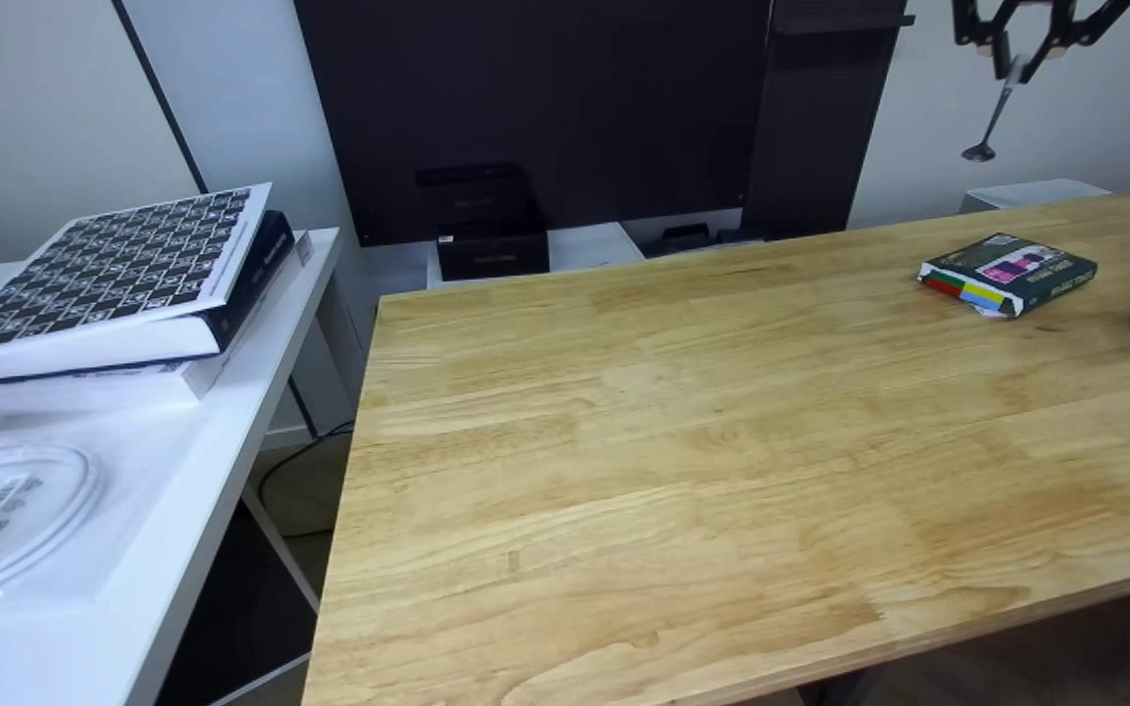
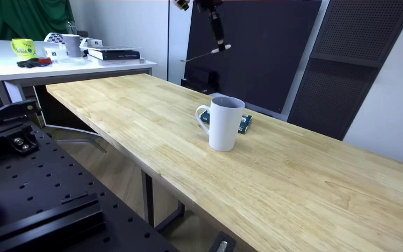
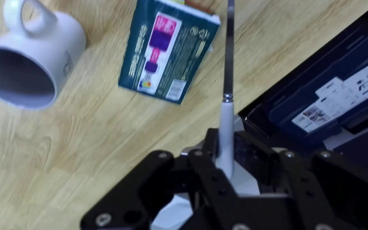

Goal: Take the spoon and put it in the cup, pick it and put it on the table, then pick it and put it back in the cup

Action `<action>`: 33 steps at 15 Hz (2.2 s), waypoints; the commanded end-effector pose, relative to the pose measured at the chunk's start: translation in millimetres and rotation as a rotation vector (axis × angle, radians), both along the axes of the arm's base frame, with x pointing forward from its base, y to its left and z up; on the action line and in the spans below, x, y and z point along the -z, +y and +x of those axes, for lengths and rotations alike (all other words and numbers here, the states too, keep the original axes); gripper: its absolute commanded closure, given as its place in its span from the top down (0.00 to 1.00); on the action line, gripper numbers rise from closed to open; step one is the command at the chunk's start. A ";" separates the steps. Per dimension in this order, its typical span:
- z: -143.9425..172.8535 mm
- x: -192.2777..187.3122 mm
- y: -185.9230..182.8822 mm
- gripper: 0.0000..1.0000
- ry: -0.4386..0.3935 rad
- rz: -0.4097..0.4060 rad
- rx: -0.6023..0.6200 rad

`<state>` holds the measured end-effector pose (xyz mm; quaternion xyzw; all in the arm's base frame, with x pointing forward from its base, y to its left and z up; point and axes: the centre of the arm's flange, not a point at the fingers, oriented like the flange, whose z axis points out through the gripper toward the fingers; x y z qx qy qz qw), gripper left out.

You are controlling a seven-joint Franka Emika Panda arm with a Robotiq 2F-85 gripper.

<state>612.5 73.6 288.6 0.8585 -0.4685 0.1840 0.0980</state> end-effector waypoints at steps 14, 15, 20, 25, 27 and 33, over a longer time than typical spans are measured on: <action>-107.3 -38.8 -120.7 0.05 -0.189 -0.474 -0.018; -115.8 -36.0 -123.6 0.05 -0.183 -0.476 -0.016; -150.4 -22.4 -139.5 0.05 -0.139 -0.482 0.001; -165.2 -4.4 -149.4 0.05 -0.142 -0.491 0.005; -164.1 0.1 -149.6 0.05 -0.175 -0.490 0.012; -158.6 -0.1 -130.5 0.05 -0.308 -0.471 -0.010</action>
